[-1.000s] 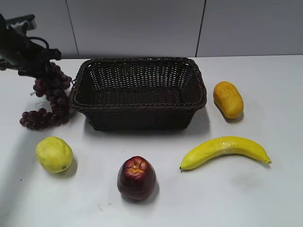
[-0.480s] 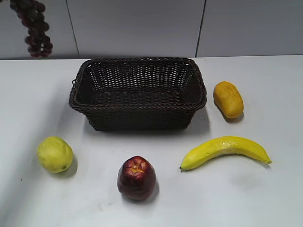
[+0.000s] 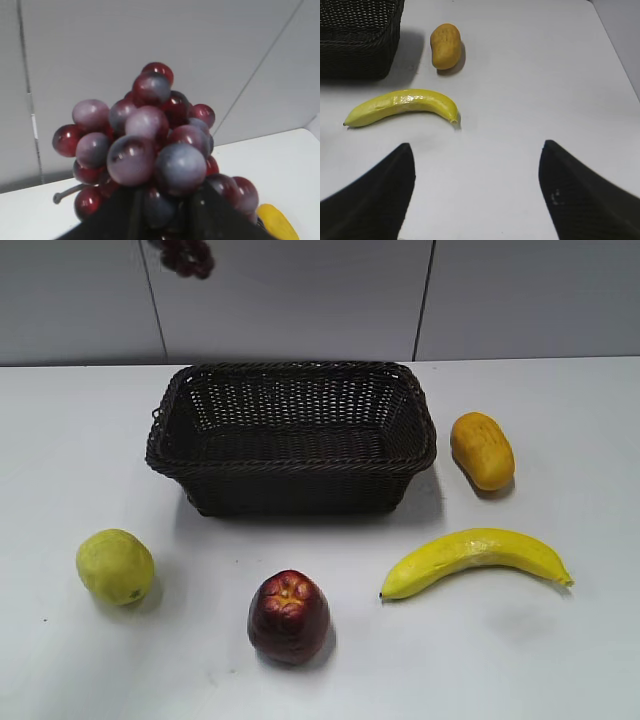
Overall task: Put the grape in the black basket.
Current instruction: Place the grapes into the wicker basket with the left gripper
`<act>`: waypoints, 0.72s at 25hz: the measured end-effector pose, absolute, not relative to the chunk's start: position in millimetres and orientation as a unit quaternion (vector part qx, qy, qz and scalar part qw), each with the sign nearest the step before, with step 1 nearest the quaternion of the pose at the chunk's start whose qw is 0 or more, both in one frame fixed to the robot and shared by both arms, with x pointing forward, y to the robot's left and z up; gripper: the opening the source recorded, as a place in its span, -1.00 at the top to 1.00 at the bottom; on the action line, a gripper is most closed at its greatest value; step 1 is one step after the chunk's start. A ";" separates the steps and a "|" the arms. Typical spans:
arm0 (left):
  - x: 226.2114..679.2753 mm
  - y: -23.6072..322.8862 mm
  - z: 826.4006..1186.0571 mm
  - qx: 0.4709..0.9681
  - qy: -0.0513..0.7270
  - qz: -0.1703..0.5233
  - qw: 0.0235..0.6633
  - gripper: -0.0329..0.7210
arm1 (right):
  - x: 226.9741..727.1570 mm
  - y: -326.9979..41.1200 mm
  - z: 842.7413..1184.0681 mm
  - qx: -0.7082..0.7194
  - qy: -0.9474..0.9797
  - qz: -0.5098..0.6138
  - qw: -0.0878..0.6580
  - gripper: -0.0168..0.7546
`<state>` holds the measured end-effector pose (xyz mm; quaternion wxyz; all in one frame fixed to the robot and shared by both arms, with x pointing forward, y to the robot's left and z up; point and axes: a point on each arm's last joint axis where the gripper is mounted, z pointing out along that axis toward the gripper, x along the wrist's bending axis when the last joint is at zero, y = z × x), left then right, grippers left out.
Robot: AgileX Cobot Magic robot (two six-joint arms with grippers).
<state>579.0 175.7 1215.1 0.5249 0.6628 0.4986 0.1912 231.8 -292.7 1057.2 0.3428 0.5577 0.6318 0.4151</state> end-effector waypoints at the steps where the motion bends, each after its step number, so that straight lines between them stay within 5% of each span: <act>1: 580.6 166.1 1209.4 0.672 0.493 0.183 0.521 0.56 | 231.8 -292.7 1057.2 0.558 0.632 0.415 0.343 -0.56; 18: 647.5 100.6 1022.7 0.787 0.528 0.043 0.317 0.56 | 231.8 -292.7 1057.2 0.558 0.632 0.415 0.343 -0.56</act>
